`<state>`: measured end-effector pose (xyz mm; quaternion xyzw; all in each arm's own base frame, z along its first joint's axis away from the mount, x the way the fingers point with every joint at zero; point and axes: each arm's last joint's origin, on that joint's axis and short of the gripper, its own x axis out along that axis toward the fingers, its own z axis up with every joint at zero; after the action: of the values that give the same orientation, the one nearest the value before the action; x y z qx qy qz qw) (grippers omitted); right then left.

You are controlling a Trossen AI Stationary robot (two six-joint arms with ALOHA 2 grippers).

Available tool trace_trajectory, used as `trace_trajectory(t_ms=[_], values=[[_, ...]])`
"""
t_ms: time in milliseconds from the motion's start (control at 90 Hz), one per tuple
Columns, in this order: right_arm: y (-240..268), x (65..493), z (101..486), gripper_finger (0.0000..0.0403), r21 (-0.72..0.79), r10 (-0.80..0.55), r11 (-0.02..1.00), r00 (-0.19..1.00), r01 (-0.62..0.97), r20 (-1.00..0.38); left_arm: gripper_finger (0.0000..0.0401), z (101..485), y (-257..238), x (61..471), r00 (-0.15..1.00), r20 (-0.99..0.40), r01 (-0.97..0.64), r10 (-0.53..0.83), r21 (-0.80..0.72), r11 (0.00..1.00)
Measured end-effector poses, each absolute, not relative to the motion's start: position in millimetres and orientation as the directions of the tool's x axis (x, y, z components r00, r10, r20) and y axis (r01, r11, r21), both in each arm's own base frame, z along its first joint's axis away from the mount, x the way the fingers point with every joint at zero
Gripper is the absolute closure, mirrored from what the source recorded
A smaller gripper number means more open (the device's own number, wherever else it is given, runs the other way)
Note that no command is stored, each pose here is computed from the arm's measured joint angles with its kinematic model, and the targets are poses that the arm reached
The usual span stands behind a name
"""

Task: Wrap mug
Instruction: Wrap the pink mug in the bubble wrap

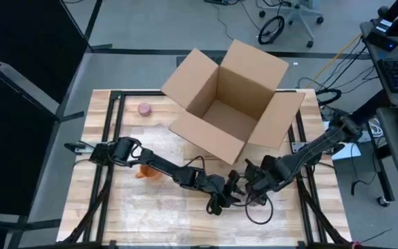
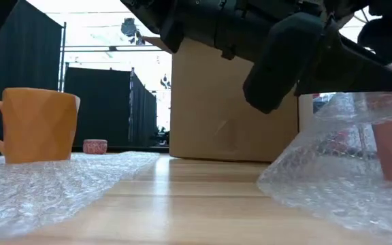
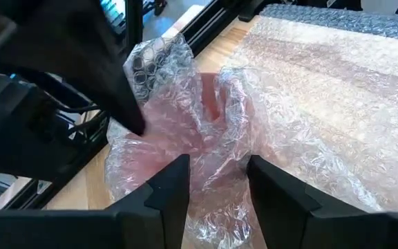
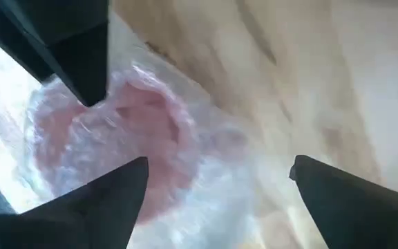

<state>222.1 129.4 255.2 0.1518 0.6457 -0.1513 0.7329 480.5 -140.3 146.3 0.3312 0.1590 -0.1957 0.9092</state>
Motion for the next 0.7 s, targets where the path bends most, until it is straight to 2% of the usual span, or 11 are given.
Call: trace_trajectory(t_ms=[211, 333, 556, 700], values=[[132.6, 222.7, 281.3, 0.0058, 0.125, 0.043, 0.920, 0.222, 0.372, -0.974, 0.0270, 146.4, -140.3, 480.5, 0.873, -0.418, 0.461, -0.251, 0.541, 0.704], [142.4, 224.7, 284.0, 0.0058, 0.185, 0.091, 0.922, 0.273, 0.340, -0.958, 0.0270, 146.4, -140.5, 480.5, 0.873, -0.418, 0.461, -0.251, 0.541, 0.703], [158.3, 233.9, 259.9, 0.0058, 0.098, 0.023, 0.933, 0.216, 0.347, -0.976, 0.0270, 146.4, -140.5, 480.5, 0.873, -0.418, 0.462, -0.251, 0.541, 0.703], [163.0, 241.4, 238.9, 0.0058, 0.010, -0.037, 0.940, 0.133, 0.342, -0.990, 0.0270, 146.4, -140.5, 480.5, 0.873, -0.418, 0.461, -0.251, 0.540, 0.704]])
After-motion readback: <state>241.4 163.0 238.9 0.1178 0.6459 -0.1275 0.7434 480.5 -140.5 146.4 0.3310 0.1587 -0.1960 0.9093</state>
